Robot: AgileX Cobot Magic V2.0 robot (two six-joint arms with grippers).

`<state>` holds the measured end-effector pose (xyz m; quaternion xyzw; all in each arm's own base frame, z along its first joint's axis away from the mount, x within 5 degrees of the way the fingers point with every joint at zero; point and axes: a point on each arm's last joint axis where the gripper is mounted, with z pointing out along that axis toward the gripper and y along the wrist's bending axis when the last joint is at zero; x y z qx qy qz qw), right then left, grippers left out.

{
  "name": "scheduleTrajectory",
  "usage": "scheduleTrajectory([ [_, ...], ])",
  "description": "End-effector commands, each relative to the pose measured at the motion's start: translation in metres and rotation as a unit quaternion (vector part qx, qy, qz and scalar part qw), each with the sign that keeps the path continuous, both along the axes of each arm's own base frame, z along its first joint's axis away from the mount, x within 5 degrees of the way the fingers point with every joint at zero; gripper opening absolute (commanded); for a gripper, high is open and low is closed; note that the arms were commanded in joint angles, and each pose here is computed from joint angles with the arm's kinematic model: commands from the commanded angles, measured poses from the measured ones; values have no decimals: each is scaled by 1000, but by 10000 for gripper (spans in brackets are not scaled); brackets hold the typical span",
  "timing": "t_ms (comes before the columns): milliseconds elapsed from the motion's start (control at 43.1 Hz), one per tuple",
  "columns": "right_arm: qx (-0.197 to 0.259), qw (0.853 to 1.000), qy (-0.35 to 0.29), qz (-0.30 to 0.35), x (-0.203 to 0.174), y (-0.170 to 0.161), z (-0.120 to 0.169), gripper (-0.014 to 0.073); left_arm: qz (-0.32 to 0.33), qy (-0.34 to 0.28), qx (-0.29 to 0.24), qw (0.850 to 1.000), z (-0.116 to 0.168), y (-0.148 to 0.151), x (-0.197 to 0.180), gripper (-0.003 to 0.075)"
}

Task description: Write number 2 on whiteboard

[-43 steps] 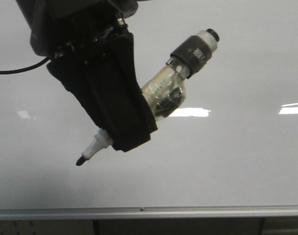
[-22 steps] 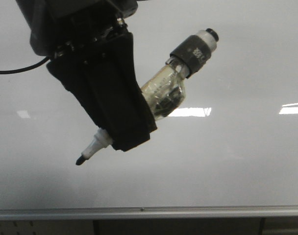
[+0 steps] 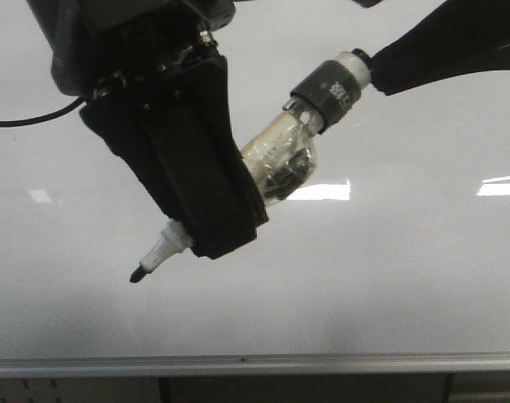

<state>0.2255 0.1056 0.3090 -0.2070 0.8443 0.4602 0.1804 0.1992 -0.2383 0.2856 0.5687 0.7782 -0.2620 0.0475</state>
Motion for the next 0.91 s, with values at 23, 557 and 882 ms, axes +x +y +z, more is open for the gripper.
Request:
scheduleTrajectory([
  [23, 52, 996, 0, 74, -16, 17, 20, 519, -13, 3, -33, 999, 25, 1, -12, -19],
  [557, 43, 989, 32, 141, -23, 51, 5, 440, -13, 3, -33, 999, 25, 1, -12, -19],
  [882, 34, 987, 34, 151, -25, 50, 3, -57, -13, 3, -33, 999, 25, 1, -12, -19],
])
